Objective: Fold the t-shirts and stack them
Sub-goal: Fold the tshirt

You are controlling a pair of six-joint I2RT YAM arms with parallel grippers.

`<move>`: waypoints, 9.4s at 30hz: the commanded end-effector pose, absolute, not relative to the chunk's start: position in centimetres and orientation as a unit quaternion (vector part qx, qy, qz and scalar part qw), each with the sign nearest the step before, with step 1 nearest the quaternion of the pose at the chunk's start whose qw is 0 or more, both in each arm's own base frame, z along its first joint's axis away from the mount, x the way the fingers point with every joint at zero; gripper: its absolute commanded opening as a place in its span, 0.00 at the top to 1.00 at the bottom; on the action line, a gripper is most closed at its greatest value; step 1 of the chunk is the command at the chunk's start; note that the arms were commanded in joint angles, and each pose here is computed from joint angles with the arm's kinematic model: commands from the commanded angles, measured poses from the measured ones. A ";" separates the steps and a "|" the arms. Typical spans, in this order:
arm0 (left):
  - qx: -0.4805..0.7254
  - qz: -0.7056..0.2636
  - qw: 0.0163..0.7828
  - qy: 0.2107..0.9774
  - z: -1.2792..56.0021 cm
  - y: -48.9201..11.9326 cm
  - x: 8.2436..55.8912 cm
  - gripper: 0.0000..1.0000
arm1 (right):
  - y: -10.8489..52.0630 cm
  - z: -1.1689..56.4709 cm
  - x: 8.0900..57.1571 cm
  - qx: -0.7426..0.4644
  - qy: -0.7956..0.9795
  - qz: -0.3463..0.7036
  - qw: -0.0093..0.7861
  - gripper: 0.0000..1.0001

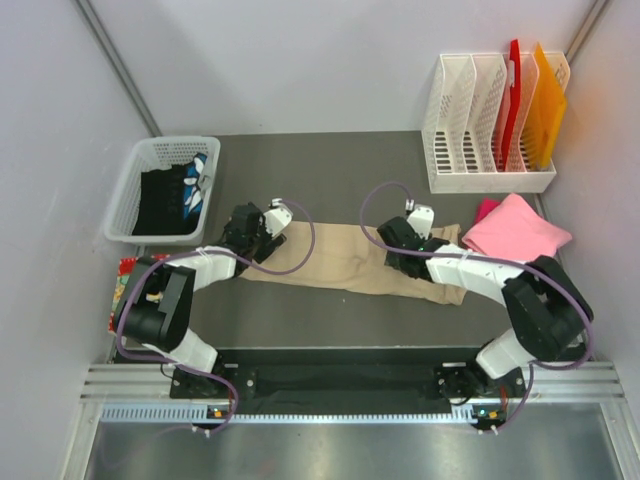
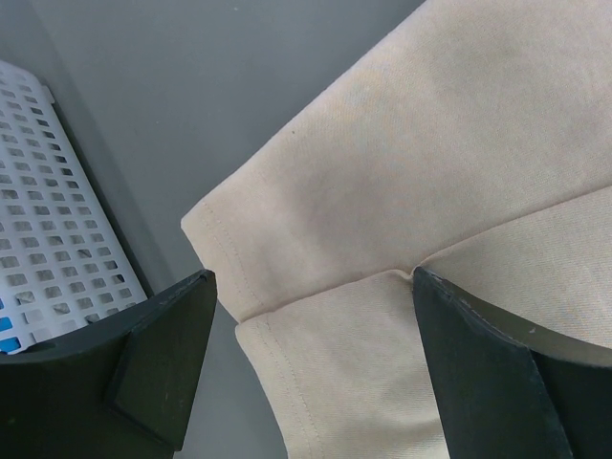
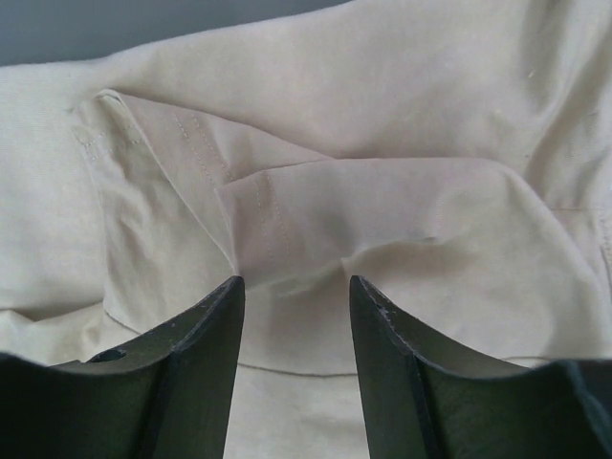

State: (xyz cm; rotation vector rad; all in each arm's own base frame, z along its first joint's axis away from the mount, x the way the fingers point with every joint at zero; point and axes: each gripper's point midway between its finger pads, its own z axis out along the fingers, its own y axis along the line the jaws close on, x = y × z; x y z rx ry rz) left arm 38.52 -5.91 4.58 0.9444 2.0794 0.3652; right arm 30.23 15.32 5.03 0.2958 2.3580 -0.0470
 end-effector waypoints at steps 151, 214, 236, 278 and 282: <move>0.332 0.017 0.348 0.877 6.8 -6.1 38.3 0.05 | 9.8 7.5 18.9 0.205 0.912 -0.127 0.331 0.51; 0.227 -0.093 0.237 0.940 10.3 0.4 37.7 1.00 | 11.3 10.5 19.2 0.189 0.894 -0.133 0.384 0.53; 0.336 -0.113 0.212 0.911 11.5 -16.1 35.5 1.00 | 10.8 10.1 18.9 0.192 0.894 -0.124 0.386 0.54; 0.332 -0.203 0.203 0.898 8.4 -30.5 33.6 0.74 | 10.5 10.3 18.3 0.201 0.892 -0.123 0.387 0.56; 0.318 -0.237 0.202 0.896 10.0 -31.6 32.8 0.64 | 10.8 10.2 18.4 0.199 0.892 -0.122 0.387 0.56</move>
